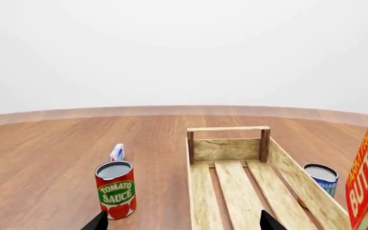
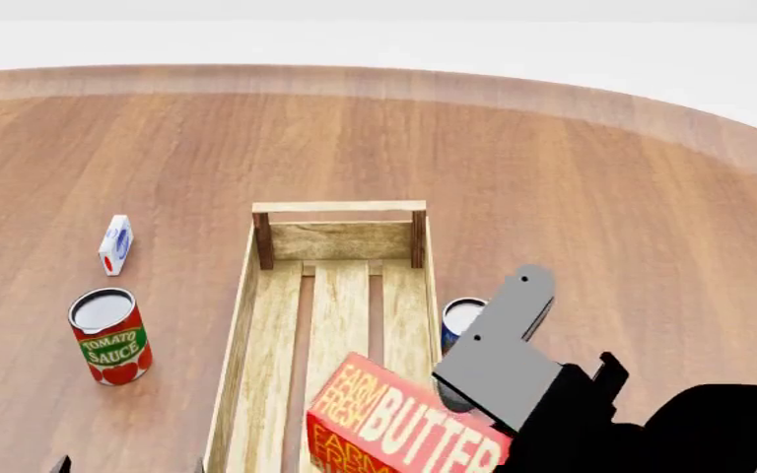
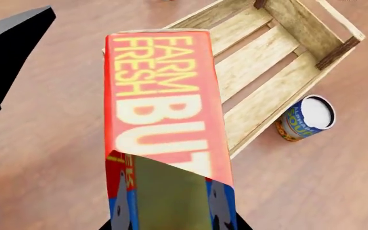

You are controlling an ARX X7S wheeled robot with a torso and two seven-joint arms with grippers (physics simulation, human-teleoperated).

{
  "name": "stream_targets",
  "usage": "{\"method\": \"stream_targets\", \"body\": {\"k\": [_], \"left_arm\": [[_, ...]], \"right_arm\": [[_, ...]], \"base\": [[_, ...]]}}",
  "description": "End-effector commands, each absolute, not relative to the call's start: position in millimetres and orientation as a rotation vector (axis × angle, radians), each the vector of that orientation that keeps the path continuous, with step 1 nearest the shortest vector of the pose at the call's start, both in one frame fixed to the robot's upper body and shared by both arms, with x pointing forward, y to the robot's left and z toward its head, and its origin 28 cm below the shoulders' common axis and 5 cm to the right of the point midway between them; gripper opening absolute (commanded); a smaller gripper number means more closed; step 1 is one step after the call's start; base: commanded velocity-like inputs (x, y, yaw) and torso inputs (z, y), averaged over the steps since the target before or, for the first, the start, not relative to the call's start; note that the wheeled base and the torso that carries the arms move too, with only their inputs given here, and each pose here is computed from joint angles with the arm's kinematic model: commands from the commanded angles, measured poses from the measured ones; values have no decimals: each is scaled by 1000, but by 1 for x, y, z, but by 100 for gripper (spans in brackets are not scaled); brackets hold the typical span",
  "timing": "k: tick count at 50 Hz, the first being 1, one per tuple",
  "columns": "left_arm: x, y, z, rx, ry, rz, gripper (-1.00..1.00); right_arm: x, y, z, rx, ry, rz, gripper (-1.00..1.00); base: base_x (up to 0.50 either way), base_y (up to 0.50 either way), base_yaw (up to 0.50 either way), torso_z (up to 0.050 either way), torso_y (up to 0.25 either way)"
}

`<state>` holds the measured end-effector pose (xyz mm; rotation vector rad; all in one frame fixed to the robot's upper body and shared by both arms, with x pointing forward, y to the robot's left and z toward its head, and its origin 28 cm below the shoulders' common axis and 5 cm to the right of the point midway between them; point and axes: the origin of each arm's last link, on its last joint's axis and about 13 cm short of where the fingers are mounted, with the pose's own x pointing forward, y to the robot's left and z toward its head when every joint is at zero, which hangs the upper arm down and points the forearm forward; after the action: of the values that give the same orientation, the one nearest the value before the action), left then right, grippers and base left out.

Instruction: Pick up the butter and put it in the tray.

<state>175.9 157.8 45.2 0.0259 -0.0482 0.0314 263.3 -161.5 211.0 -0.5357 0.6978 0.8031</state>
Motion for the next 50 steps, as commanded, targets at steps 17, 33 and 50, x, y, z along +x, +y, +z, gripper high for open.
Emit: {"method": "stream_targets", "body": {"k": [17,33,50], "left_arm": [[175,157,46,25,-54,27,100],[173,155,47,24,-55,26,100],[171,156,48,23,-57,21,100]], "right_arm": [[342,-129,212,-229,397,502,-100],[387,-87,185,-202,447,500,-100],[406,-58,146,-199,558,493,-100]], "base": [[0,0,0,0,1],[0,0,0,1,1],[0,0,0,0,1]]}}
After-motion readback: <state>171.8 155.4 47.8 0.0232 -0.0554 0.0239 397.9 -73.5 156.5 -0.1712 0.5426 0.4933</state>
